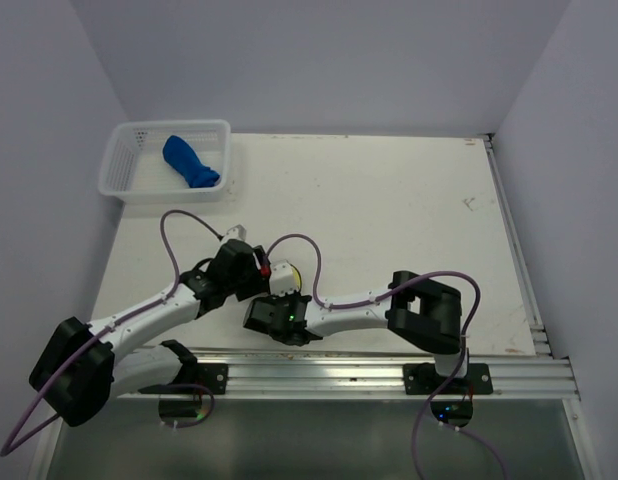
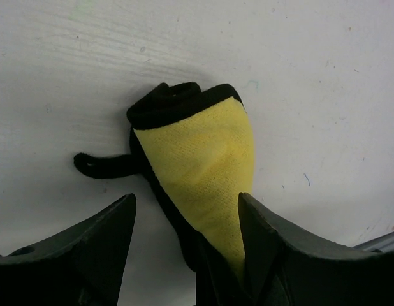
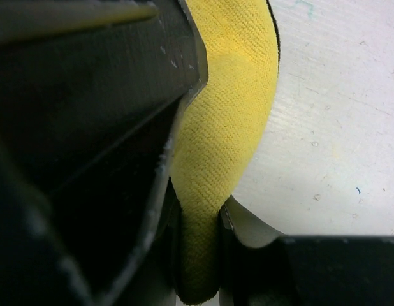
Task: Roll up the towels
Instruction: Roll the towel
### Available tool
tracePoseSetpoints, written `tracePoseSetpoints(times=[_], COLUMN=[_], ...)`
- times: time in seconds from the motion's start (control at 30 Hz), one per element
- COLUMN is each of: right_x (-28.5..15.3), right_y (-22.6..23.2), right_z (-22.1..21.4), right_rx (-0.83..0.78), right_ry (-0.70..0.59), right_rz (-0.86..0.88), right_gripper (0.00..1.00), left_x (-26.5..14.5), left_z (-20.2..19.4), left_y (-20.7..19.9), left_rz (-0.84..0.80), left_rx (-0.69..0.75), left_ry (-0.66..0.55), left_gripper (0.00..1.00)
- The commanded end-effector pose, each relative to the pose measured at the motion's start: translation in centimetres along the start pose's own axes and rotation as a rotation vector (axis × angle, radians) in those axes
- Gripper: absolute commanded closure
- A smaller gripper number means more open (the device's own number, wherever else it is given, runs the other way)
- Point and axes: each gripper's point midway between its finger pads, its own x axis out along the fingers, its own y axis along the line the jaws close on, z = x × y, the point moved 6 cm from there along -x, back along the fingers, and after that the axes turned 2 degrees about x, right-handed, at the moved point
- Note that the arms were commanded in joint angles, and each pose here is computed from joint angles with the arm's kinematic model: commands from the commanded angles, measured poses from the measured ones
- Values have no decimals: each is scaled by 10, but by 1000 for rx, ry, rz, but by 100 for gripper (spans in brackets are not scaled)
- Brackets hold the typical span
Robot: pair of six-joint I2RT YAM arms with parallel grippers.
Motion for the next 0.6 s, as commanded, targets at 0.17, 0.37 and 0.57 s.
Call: tracePoseSetpoints(times=[0.17, 0.37, 0.57], right_x=[1, 2, -1], right_y=[15, 19, 19], right_z=[11, 7, 10], right_rx=[113, 141, 172], right_ry=[-50, -52, -65], right_rz=[51, 103, 139], right_gripper=[97, 97, 97], left_x=[15, 23, 36], left_z=[-19, -19, -30], left_y=[15, 13, 16], left_rz=[2, -39, 4], left_rx=[-54, -109, -95], left_ry=[35, 5, 20], left_gripper=[25, 24, 26])
